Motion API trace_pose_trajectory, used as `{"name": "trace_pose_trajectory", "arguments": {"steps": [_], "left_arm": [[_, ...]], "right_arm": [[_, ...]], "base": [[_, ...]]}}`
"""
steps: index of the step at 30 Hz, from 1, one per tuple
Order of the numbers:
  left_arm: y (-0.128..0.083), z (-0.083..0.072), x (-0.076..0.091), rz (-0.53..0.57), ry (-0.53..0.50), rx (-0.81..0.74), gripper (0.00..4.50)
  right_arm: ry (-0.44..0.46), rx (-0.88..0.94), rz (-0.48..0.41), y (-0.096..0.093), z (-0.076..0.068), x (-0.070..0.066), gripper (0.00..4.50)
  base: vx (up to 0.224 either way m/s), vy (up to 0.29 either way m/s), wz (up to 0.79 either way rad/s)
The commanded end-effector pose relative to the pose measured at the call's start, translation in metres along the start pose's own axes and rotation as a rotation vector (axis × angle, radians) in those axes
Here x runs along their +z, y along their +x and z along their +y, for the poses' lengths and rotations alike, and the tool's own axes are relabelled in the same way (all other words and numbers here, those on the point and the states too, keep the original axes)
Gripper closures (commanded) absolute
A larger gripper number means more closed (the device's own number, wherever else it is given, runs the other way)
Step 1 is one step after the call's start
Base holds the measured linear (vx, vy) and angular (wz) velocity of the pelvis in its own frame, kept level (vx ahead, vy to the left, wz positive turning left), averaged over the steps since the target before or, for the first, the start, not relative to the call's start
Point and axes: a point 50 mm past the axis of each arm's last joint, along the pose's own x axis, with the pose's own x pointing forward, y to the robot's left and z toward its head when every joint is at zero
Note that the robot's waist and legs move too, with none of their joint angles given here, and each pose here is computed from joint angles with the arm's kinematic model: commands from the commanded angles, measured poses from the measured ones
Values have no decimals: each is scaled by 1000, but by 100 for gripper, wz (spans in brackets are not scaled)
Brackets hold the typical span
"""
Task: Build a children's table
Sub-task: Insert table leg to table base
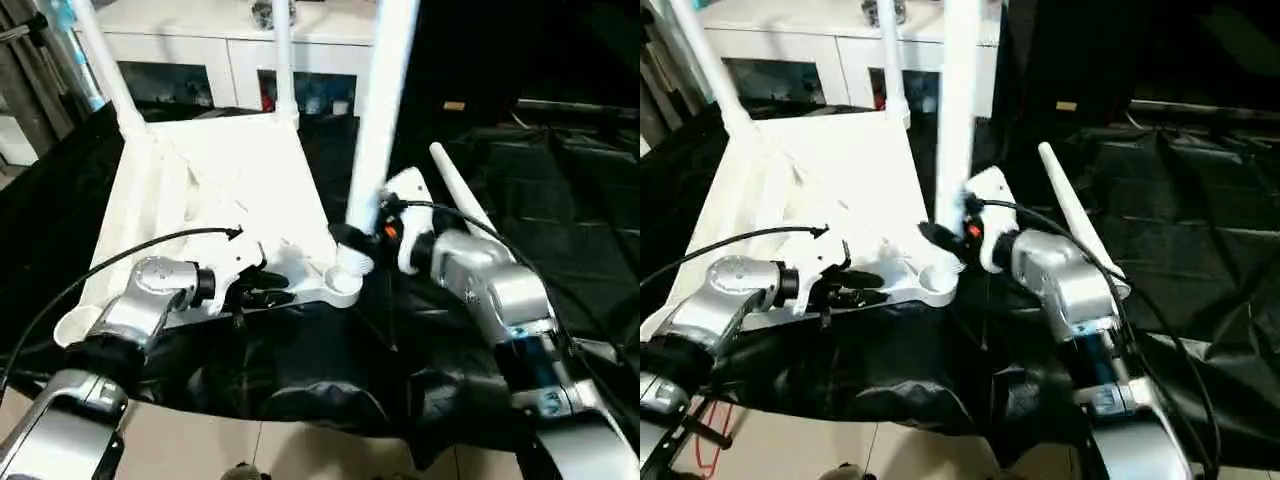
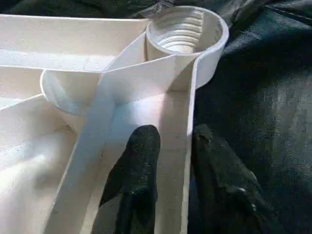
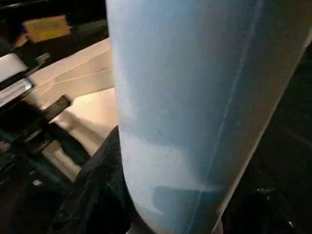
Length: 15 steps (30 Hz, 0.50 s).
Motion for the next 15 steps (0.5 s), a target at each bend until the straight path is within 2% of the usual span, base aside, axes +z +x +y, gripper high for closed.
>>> {"name": "trace_pose_trajectory", "arguments": {"steps": [1,11,15], "left_arm": [[-1,3,2,14,9,-5,365],[-3,-2,-7,74,-4,-85,447],[-3,0,-5,50,-35,-60,450]], "right_arm": [[-35,23,-6,1,0,10,260],[-54,75,35,9,2,9,260],[-49,74,41,10,-1,7,260]], "base": [[0,0,0],[0,0,0],[0,0,0]]}}
